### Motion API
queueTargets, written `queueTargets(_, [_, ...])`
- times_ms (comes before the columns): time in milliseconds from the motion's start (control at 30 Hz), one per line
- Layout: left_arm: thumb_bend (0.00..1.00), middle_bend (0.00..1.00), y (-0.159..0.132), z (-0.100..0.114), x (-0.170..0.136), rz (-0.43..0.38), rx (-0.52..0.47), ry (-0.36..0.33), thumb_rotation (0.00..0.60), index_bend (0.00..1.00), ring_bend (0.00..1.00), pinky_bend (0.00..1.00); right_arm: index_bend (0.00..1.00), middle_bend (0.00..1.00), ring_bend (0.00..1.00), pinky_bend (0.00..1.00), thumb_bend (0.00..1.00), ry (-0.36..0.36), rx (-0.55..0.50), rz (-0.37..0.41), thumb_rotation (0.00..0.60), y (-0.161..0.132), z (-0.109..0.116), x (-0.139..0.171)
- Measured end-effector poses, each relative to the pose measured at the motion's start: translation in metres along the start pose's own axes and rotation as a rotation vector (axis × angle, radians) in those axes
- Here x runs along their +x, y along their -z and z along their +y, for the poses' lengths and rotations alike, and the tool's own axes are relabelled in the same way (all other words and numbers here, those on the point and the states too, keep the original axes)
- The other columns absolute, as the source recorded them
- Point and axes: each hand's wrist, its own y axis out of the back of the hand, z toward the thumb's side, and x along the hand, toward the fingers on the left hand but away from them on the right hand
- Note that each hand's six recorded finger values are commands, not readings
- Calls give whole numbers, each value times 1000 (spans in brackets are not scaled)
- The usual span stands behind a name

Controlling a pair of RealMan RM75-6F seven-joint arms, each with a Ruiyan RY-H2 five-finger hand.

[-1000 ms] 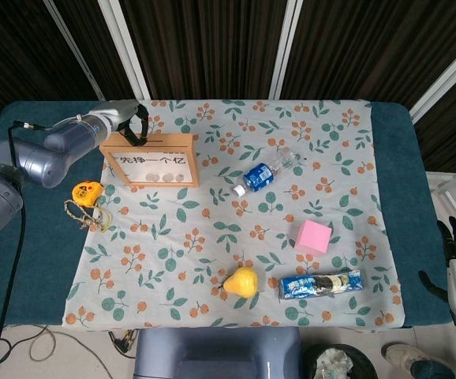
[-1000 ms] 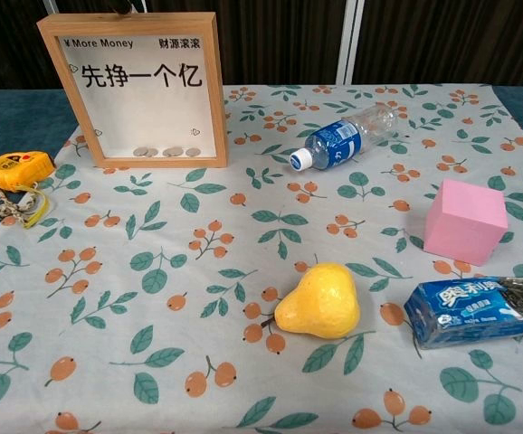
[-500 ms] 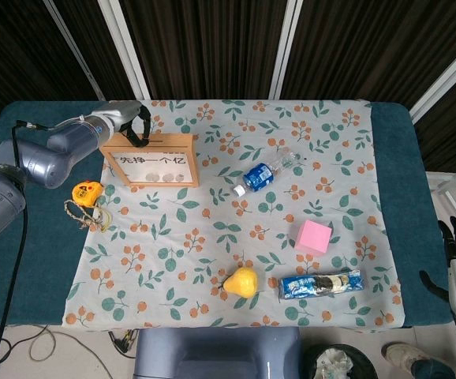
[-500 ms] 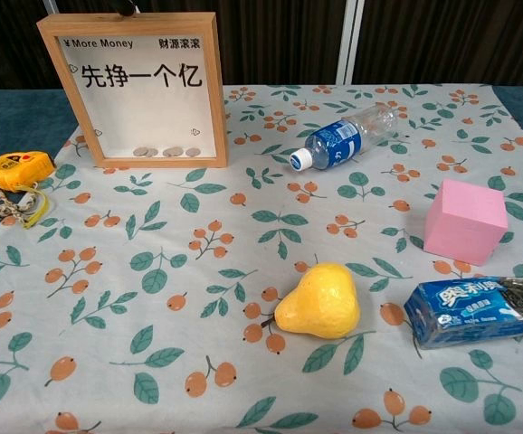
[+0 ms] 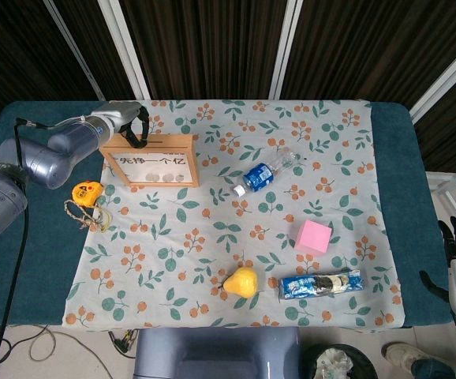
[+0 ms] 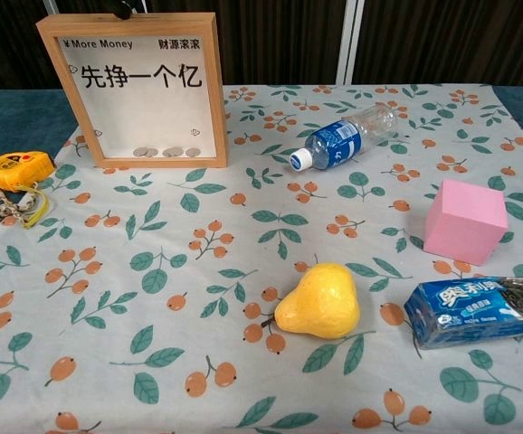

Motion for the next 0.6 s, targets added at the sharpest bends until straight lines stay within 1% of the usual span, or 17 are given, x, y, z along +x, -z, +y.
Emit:
queueTargets(200, [570,94,-2,0,1,0,4,-2,600,549,0,0,79,0,0,0,297,0,0,-1,600,0,0,0])
queueTargets(400, [479,87,-3,0,1,1,16,-4,600,520,0,0,79,0,0,0,297,-4,2,-2,600,0,-1,0])
queueTargets(600, [440,71,-5,2,1,-4,25,-14,600,484,0,0,79,0,0,0,297,-6,3,-4,600,1,-1,0])
